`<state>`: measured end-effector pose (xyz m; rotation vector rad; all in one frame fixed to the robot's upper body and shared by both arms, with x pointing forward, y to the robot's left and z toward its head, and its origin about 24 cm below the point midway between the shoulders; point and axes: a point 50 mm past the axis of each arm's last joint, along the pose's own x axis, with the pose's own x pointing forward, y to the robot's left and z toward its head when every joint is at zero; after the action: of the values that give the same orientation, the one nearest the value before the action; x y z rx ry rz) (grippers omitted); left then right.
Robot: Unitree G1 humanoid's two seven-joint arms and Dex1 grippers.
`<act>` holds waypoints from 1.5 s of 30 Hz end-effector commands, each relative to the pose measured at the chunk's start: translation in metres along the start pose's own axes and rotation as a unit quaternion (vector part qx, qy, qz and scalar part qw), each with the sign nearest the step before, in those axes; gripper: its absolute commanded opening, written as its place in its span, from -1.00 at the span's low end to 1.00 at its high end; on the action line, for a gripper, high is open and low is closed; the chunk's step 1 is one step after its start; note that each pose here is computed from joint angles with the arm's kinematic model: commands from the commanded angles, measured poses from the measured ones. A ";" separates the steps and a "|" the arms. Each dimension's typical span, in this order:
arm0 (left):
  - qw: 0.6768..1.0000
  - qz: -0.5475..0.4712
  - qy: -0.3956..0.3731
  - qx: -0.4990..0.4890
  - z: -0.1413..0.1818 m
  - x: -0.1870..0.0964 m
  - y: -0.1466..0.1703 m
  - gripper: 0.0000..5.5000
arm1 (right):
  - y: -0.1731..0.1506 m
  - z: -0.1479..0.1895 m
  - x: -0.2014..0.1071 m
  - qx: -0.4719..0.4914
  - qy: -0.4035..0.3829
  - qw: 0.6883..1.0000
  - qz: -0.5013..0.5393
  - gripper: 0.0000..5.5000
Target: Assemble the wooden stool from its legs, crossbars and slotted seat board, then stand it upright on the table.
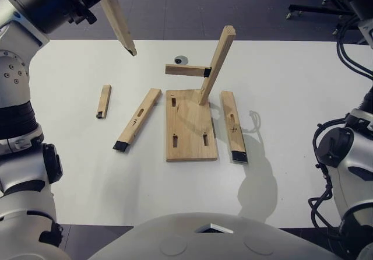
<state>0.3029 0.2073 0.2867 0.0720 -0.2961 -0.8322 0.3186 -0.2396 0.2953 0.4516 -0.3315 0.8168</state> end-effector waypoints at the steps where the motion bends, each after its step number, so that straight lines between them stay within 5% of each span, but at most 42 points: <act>1: 0.999 -0.010 -0.039 -0.024 -0.004 -0.005 0.001 -0.24 | 0.000 -0.004 -0.003 0.003 -0.002 1.000 -0.005 0.96; 11: 0.967 -0.055 -0.156 -0.195 -0.045 -0.042 -0.001 -0.24 | -0.007 -0.016 -0.013 0.037 0.017 0.999 -0.002 0.96; 23: 0.965 -0.113 -0.123 -0.203 -0.088 -0.045 0.009 -0.24 | -0.002 -0.033 -0.031 0.105 0.086 0.990 0.040 0.96; 30: 0.958 -0.138 -0.133 -0.215 -0.107 -0.035 0.006 -0.24 | 0.034 -0.097 -0.057 0.112 0.327 0.930 0.123 0.96; 45: 0.954 -0.172 -0.104 -0.222 -0.144 -0.011 0.001 -0.24 | 0.079 -0.189 -0.046 0.129 0.393 0.886 0.208 0.96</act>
<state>0.3337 0.2126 0.1410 -0.4221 -0.2783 -1.2218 0.2521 -0.1356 0.1388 0.3029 0.4579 1.3902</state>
